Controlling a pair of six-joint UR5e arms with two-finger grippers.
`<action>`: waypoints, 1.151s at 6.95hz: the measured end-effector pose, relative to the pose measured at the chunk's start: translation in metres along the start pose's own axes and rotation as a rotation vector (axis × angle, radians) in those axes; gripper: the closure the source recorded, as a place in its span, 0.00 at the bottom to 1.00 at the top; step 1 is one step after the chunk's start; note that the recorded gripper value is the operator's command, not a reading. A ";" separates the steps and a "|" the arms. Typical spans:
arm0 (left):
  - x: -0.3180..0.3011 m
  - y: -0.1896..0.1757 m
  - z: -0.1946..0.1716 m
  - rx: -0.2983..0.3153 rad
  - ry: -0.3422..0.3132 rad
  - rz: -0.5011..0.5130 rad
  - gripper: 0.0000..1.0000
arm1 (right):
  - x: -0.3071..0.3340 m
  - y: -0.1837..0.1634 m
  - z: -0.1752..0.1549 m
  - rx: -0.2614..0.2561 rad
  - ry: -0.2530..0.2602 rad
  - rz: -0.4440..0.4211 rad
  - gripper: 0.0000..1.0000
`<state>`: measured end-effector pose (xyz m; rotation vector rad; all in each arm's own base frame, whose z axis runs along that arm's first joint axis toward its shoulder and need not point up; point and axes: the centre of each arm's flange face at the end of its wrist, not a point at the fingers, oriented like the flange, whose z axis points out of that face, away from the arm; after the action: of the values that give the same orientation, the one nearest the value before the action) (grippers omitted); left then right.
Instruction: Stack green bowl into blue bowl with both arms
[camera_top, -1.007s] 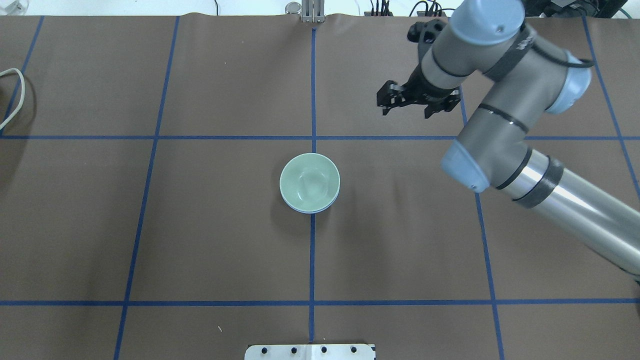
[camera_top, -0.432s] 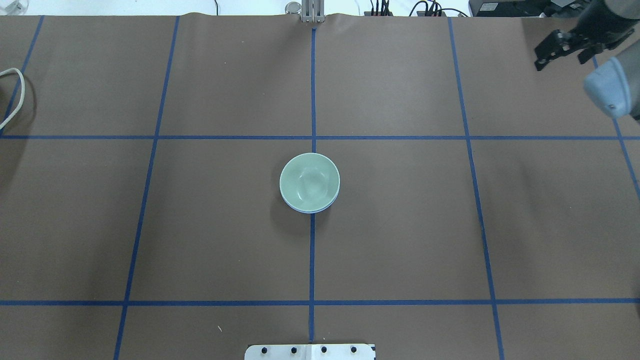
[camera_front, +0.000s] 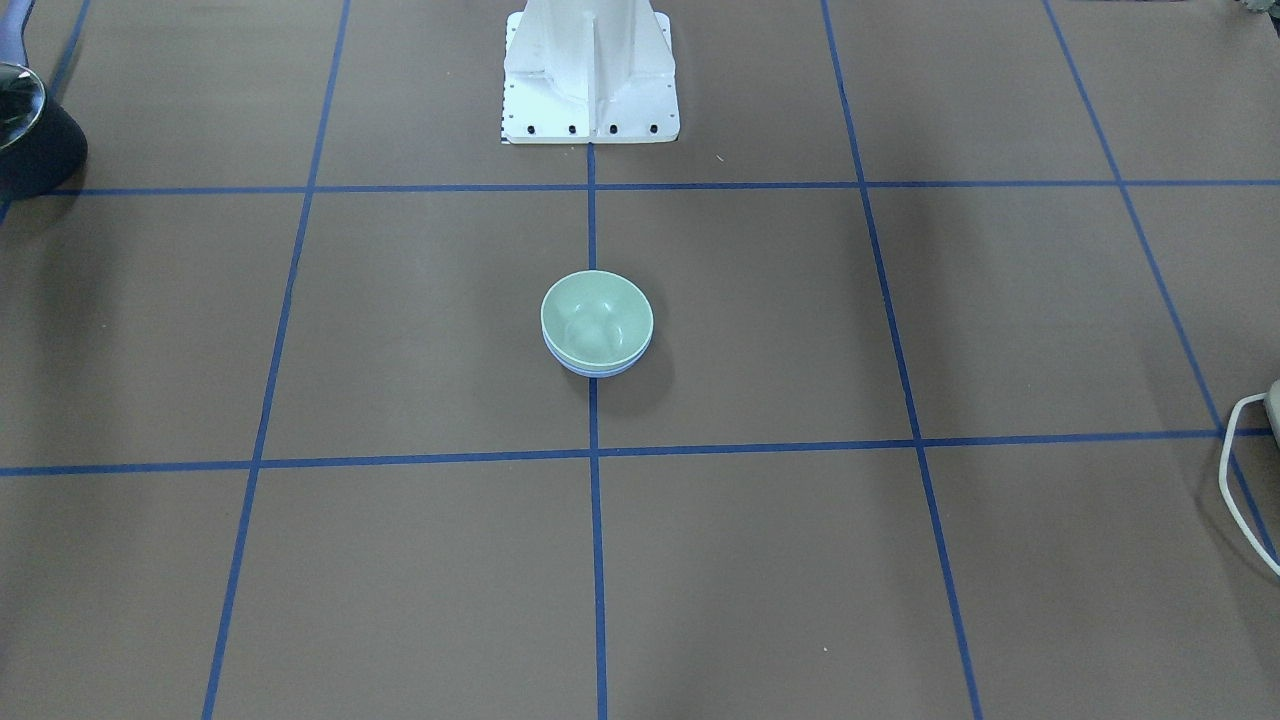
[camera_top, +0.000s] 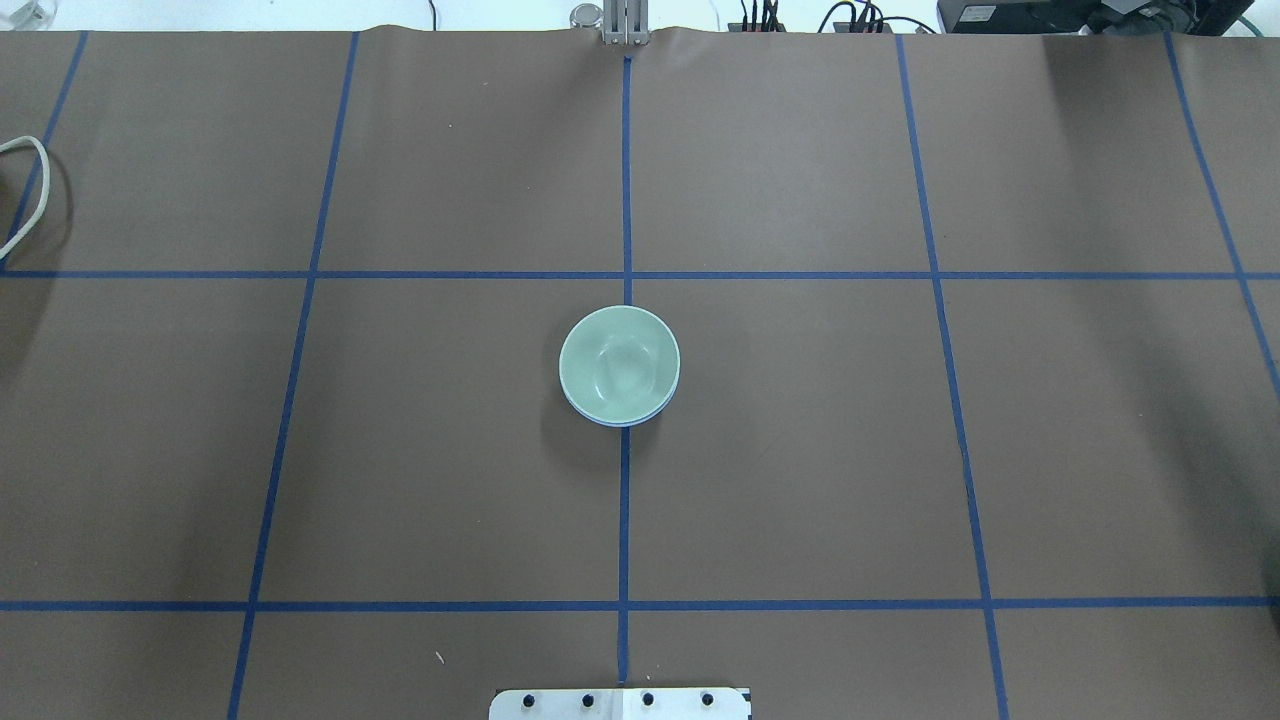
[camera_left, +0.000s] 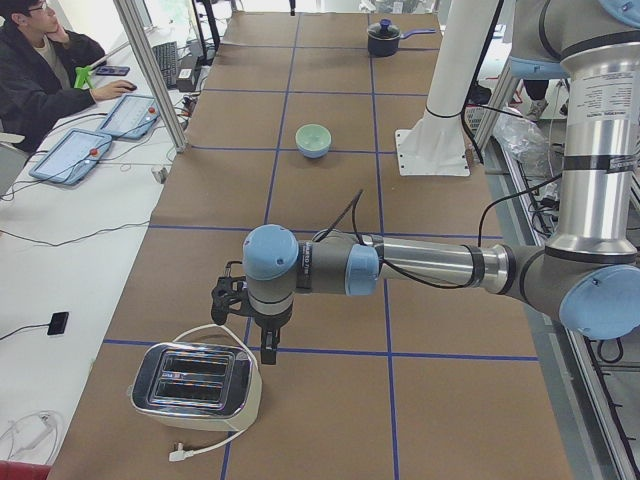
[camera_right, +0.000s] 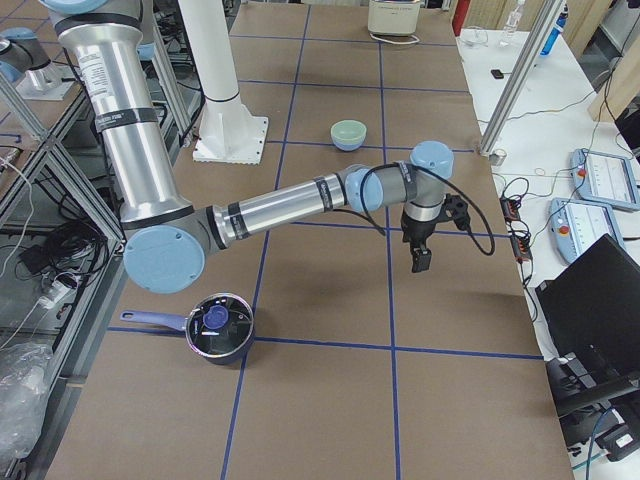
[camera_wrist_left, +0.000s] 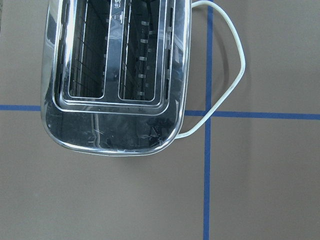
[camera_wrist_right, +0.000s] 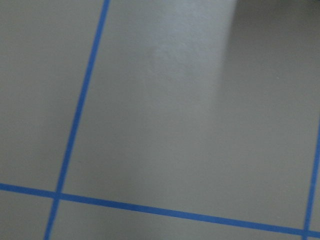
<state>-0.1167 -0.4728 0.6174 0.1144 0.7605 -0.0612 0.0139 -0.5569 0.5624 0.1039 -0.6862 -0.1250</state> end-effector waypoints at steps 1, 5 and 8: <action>0.000 0.000 0.000 0.015 0.000 0.017 0.01 | 0.035 0.031 0.004 -0.012 0.004 0.033 0.00; -0.007 0.013 0.008 0.063 -0.002 0.067 0.01 | 0.077 0.096 0.009 -0.030 0.011 0.126 0.00; -0.011 0.020 0.012 0.058 -0.002 0.063 0.01 | 0.078 0.100 0.010 -0.031 0.011 0.132 0.00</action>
<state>-0.1142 -0.4547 0.6351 0.1933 0.7527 -0.0240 0.0757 -0.4699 0.6324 0.0292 -0.6776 -0.0089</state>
